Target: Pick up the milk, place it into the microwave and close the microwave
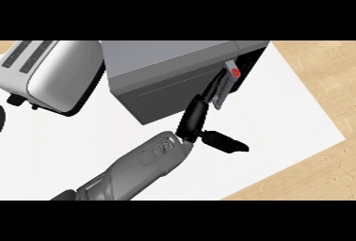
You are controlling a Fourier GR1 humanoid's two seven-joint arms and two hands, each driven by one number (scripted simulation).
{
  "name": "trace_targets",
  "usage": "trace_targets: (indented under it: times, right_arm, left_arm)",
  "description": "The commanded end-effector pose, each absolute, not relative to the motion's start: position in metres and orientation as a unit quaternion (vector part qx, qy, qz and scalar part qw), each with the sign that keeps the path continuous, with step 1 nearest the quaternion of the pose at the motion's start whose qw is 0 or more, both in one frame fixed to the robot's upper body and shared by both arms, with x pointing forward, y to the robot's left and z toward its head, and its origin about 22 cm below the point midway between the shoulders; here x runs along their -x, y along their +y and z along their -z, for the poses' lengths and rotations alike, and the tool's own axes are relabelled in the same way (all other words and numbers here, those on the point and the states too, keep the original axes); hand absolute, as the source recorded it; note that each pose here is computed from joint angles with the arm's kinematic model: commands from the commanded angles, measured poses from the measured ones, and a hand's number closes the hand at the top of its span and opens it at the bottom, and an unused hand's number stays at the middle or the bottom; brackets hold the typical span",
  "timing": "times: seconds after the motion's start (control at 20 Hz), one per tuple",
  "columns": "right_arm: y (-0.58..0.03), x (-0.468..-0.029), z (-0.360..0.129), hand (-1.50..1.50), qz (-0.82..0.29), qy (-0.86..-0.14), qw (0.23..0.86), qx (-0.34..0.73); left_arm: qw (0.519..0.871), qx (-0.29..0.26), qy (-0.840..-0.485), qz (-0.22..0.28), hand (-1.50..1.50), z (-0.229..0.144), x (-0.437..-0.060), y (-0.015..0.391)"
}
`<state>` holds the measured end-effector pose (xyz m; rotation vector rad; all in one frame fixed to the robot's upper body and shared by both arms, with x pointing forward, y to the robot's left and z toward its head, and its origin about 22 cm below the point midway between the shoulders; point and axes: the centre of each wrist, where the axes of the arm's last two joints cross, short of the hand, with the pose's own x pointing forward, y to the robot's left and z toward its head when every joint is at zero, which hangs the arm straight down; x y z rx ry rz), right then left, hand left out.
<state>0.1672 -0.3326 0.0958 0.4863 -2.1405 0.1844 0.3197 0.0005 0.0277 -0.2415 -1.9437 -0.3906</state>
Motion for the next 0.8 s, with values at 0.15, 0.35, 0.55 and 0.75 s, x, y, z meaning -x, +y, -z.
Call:
trace_targets:
  times: [0.15, 0.35, 0.55, 0.75]
  right_arm:
    - [-0.337, -0.171, -0.105, -1.5, -0.076, -0.866, 0.454, -0.197]
    - [-0.34, -0.174, -0.108, -1.5, -0.076, -0.865, 0.453, -0.202]
    - [-0.344, -0.176, -0.113, -1.5, -0.082, -0.865, 0.453, -0.201]
    - [-0.346, -0.178, -0.117, -1.5, -0.086, -0.864, 0.451, -0.206]
  left_arm:
    - [0.534, 0.099, -0.825, 0.155, -1.5, -0.039, -0.329, -0.006]
    - [0.532, 0.099, -0.828, 0.148, -1.5, -0.038, -0.33, -0.006]
    - [0.528, 0.093, -0.831, 0.145, -1.5, -0.039, -0.333, -0.006]
    - [0.527, 0.096, -0.832, 0.143, -1.5, -0.04, -0.333, -0.008]
